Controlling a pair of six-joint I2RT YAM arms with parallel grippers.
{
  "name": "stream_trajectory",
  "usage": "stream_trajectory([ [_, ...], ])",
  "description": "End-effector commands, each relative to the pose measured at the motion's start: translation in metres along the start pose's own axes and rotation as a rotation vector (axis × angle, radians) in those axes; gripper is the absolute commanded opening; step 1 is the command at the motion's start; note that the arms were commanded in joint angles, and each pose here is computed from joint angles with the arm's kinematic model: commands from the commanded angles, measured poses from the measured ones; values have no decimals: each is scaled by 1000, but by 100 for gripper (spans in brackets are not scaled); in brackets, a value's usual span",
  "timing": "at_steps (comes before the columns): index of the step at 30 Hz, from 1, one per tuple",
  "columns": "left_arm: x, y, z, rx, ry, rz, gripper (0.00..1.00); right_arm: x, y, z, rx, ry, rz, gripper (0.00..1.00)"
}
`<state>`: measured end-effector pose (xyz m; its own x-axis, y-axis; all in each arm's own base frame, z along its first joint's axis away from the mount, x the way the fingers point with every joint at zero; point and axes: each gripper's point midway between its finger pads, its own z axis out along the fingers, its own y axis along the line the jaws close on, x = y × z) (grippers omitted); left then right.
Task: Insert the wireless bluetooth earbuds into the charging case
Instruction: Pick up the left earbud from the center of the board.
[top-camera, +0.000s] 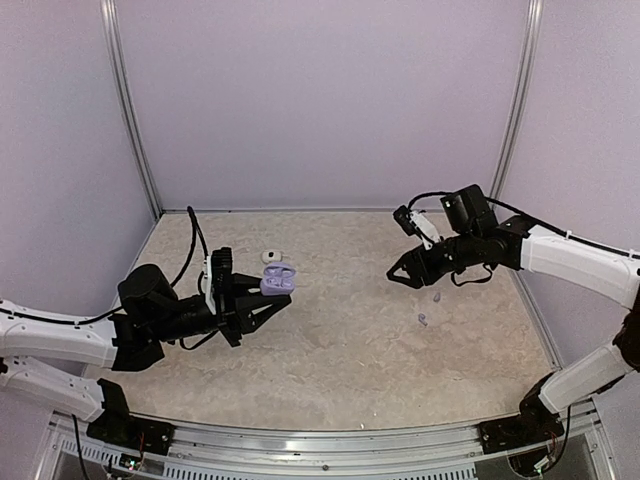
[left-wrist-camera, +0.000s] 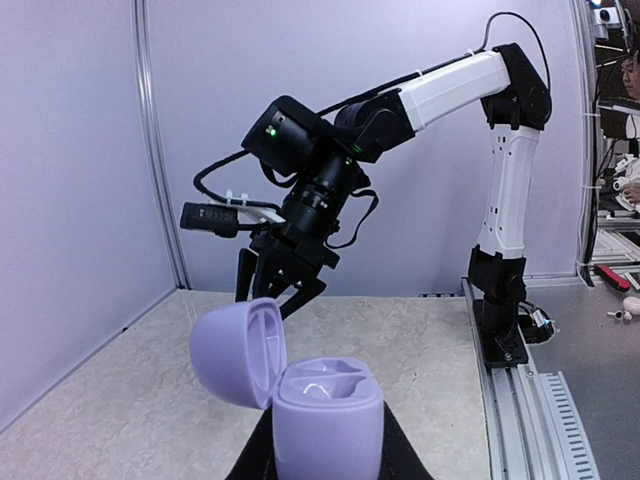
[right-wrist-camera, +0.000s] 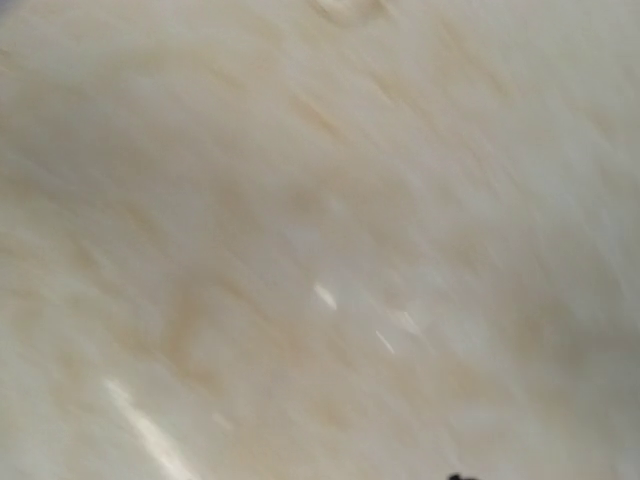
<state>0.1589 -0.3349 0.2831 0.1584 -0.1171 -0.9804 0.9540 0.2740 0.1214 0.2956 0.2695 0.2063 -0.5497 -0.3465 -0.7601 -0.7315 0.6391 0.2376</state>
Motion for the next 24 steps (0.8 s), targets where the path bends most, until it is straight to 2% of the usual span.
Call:
stream_trajectory([
  [1, 0, 3, 1, 0, -9, 3, 6, 50, -36, 10, 126, 221, 72, 54],
  [7, 2, 5, 4, 2, 0, 3, 6, 95, -67, 24, 164, 382, 135, 51],
  [14, 5, 7, 7, 6, 12, 3, 6, 124, -89, 30, 250, 501, 150, 49],
  [24, 7, 8, 6, 2, 17, 9, 6, 148, -104, 35, 305, 582, 168, 48],
])
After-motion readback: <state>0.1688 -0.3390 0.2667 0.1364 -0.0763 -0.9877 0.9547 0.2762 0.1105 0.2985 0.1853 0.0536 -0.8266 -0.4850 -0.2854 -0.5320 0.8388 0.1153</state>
